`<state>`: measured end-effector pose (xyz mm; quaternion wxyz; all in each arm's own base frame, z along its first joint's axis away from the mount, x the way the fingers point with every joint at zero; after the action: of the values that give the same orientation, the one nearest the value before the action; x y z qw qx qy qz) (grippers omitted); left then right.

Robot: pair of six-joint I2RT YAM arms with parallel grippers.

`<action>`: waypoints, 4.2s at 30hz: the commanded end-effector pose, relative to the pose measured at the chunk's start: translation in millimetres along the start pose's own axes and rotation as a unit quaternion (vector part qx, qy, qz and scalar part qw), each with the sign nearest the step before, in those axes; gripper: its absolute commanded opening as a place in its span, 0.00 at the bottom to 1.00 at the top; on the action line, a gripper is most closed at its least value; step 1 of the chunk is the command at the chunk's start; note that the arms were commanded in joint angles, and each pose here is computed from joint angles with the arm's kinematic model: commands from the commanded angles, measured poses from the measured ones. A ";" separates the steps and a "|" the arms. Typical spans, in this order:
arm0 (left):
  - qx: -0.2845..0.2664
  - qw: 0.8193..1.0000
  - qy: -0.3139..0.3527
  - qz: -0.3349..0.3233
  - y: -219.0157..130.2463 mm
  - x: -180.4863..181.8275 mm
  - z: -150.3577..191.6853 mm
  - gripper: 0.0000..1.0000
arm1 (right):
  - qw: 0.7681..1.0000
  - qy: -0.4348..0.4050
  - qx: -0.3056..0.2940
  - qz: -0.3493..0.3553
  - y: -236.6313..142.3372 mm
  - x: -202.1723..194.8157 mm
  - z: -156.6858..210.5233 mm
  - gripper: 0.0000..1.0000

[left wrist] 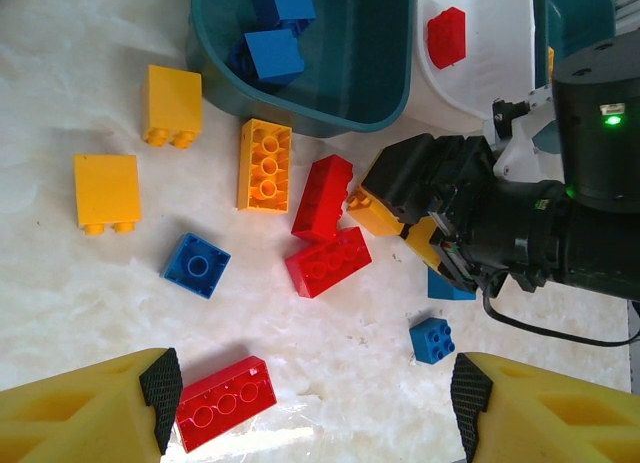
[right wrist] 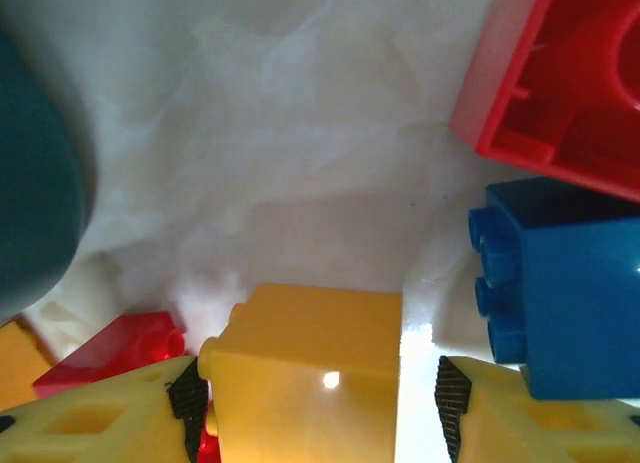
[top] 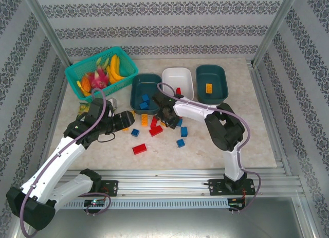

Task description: Sort the legos into containers by color

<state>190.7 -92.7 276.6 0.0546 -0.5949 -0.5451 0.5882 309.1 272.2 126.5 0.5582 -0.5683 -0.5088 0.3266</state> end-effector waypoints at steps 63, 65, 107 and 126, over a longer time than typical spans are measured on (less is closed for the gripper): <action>0.093 0.986 0.077 0.118 122.8 -165.8 -18.4 0.73 | 0.994 -0.100 -0.030 -0.020 -74.5 -170.4 -225.8 0.60; 0.089 0.985 0.075 0.123 114.7 -167.9 -19.8 0.73 | 0.993 -0.101 -0.051 -0.024 -94.6 -166.7 -225.0 0.61; 0.188 0.935 0.118 -0.276 164.0 24.2 0.2 0.69 | 0.807 -0.465 -0.197 -0.306 -137.4 -88.4 117.6 0.98; 0.158 0.942 0.131 -0.264 150.8 6.8 -11.9 0.28 | 0.815 -0.444 -0.245 -0.281 -166.4 -80.3 98.0 0.97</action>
<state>282.8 -145.5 129.5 0.4084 -0.4633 -0.5517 0.5606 152.1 205.7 226.3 0.2093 -0.2792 -0.8966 0.2726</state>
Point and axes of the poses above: each hand's point on the last joint's axis, 136 mm out from that joint toward the fingers, its own y axis out along the fingers, its own x axis along the line the jaws close on, z = x × y, the point moved 10 cm from there along -y, back along the fingers, and after that the axes turned 15 degrees about -y, right-handed, at the moved point
